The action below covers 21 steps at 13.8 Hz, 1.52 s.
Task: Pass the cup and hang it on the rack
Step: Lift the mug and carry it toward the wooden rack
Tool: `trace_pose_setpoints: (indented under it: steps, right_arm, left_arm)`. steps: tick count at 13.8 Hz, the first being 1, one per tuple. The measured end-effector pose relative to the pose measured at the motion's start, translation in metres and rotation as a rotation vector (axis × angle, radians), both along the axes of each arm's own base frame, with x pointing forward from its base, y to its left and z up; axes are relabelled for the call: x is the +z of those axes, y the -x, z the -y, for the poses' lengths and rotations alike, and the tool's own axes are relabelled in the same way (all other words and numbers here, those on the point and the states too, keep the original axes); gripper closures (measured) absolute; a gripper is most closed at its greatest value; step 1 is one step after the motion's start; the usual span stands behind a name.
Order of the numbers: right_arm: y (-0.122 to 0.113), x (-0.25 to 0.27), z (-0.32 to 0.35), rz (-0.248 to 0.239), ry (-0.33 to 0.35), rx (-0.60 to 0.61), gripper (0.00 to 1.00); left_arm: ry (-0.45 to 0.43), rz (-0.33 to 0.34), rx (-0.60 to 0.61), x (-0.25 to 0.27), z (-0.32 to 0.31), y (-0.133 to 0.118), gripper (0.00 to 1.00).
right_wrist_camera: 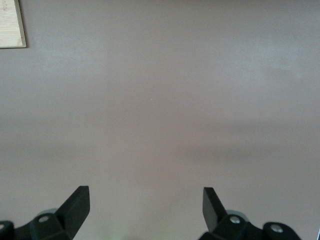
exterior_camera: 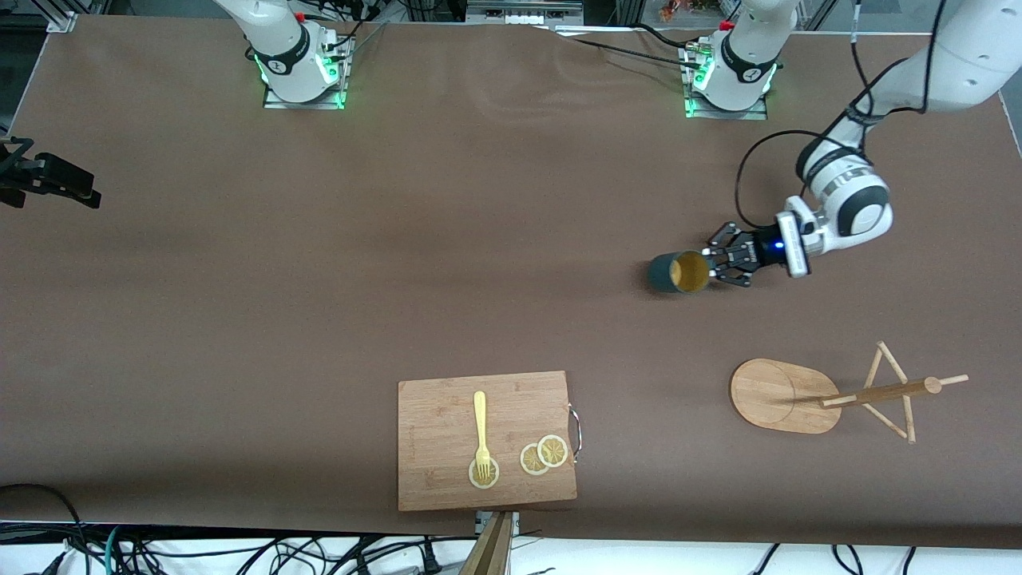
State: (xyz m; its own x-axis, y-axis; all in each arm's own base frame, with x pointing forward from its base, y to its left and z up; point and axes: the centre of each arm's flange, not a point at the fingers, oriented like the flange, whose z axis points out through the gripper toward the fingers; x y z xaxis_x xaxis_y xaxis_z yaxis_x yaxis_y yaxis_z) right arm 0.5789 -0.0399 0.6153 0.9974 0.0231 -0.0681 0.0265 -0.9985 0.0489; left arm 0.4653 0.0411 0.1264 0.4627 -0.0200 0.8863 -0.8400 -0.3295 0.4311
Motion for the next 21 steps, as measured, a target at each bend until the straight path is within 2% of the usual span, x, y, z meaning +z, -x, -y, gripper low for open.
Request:
trace_pose_setpoints:
  steps: [3,6,8,14,19,21]
  right_arm:
    - [0.000,0.000,0.000,0.000,0.000,0.000,0.00]
    - [0.000,0.000,0.001,-0.001,0.000,-0.004,0.00]
    - [0.000,-0.001,0.002,-0.001,0.000,-0.006,0.00]
    - [0.000,-0.001,0.002,-0.001,0.000,-0.006,0.00]
    - [0.000,-0.001,0.002,-0.001,0.000,-0.006,0.00]
    - [0.000,-0.001,0.002,-0.001,0.000,-0.006,0.00]
  left_arm:
    - [0.090,-0.162,0.059,0.012,-0.044,0.008,0.79]
    - [0.161,-0.317,0.068,0.030,-0.072,0.006,0.79]
    - [0.194,-0.421,0.039,0.049,-0.088,-0.006,0.79]
    - [0.276,-0.813,0.022,0.103,-0.141,-0.032,0.79]
    - [0.238,-1.044,0.059,0.139,-0.169,-0.057,0.79]
    - [0.241,-1.094,0.089,0.156,-0.177,-0.069,0.79]
